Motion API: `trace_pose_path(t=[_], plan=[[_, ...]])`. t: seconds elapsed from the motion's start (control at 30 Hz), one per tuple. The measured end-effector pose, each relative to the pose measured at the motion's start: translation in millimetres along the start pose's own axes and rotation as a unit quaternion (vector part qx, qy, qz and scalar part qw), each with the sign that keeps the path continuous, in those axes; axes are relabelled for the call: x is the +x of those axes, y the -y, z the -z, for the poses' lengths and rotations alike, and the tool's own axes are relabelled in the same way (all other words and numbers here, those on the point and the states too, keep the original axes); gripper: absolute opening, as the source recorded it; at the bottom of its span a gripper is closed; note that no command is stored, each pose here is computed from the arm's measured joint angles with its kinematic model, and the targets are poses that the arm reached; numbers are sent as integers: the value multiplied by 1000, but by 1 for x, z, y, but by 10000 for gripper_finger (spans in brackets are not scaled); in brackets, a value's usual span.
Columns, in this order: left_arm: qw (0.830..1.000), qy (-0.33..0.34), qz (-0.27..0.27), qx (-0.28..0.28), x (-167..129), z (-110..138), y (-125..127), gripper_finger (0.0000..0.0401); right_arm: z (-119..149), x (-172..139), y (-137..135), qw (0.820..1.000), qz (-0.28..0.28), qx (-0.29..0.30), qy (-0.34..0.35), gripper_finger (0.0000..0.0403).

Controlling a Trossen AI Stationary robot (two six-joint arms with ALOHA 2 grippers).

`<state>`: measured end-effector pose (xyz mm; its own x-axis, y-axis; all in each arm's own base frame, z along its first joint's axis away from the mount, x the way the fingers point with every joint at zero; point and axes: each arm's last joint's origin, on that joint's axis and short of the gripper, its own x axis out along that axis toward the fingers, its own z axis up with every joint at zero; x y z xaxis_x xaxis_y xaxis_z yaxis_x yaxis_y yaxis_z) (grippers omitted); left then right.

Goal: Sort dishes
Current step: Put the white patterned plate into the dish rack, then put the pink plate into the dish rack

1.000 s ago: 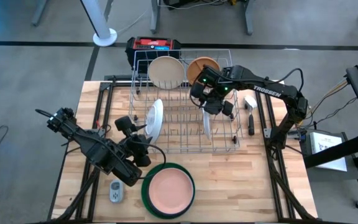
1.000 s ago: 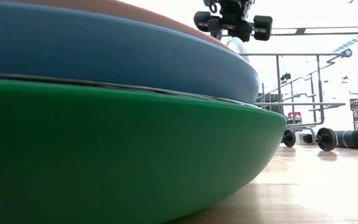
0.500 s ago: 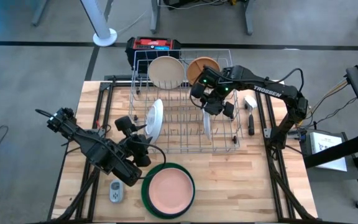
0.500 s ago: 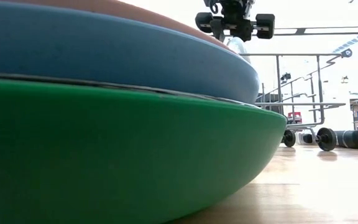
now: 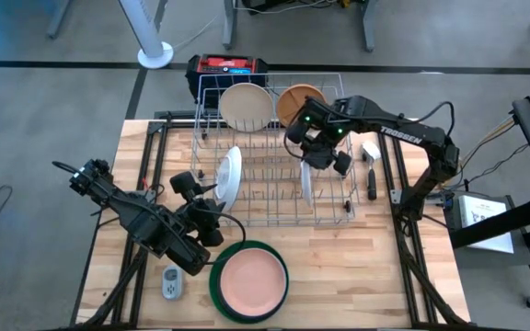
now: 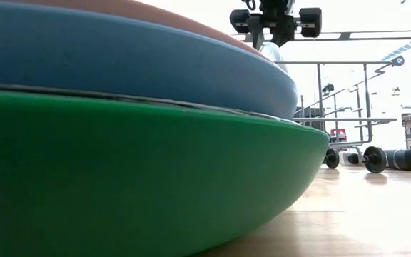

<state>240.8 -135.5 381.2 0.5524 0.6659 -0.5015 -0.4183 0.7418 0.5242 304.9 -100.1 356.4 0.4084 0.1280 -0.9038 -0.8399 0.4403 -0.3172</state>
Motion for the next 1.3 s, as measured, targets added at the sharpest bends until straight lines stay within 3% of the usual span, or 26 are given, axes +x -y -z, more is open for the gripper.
trace_pose_path(t=[0.37,0.7,0.87,0.97,1.13,1.2,1.3], plan=[[1000,0,0,0,0,0,0,231,-3,-16,-7,1000,17,19,1,113],[1000,2,2,-5,0,-1,1,231,-6,-46,-23,997,66,20,-45,105],[1000,-10,16,-5,0,0,2,231,-13,-71,-38,989,108,93,-27,108],[999,-22,33,-9,0,0,3,231,-20,-88,-46,970,147,194,11,102],[996,-44,74,-25,-1,-1,7,231,-30,-114,-55,899,206,373,100,86],[993,-54,100,-36,-1,-2,10,231,-32,-118,-60,883,203,405,119,80],[988,-62,129,-51,-1,-4,16,231,-39,-116,-65,878,174,423,141,71]])
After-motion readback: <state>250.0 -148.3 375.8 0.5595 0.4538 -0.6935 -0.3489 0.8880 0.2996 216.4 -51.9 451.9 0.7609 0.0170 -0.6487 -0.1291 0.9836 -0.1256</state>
